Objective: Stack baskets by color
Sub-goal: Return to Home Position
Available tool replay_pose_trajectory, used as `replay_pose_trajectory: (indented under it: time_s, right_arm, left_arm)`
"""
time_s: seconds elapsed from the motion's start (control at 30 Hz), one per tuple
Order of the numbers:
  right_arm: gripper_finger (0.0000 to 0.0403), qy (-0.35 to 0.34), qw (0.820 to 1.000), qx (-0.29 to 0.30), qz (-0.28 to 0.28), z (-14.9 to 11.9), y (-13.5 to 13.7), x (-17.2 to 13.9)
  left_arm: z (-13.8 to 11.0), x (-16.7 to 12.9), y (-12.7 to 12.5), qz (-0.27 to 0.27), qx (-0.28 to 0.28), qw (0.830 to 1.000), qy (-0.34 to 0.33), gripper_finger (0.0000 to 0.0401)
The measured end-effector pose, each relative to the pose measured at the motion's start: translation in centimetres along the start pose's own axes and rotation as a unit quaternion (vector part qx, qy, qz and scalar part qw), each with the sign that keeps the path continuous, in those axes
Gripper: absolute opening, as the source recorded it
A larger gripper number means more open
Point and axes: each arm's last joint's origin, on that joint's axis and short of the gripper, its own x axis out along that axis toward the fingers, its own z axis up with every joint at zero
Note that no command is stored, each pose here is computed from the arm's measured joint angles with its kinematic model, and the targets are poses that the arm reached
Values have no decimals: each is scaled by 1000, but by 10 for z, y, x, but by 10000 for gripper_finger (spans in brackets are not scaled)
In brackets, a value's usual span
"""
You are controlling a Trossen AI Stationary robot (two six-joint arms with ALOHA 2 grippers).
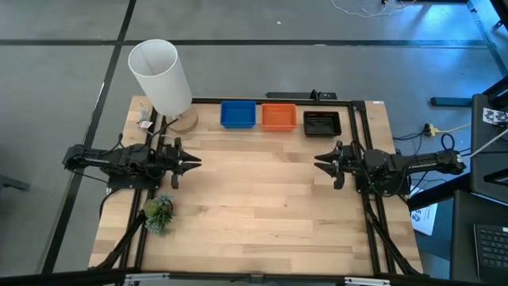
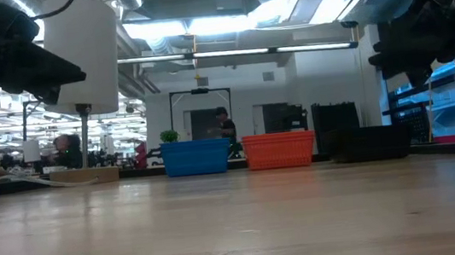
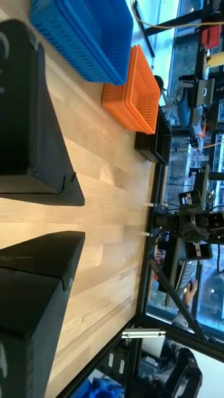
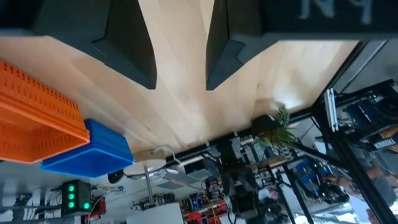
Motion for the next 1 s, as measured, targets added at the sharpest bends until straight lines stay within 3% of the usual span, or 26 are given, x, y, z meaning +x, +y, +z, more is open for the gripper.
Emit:
replay_pose_trajectory:
  time_s: [0.43,1.0]
  right_arm:
    - [139,-38,999,10,13,7,1,-5]
    - [139,-38,999,10,13,7,1,-5]
  left_arm:
    - [0,0,0,0,0,1000,0,69]
    - [0,0,0,0,0,1000,0,69]
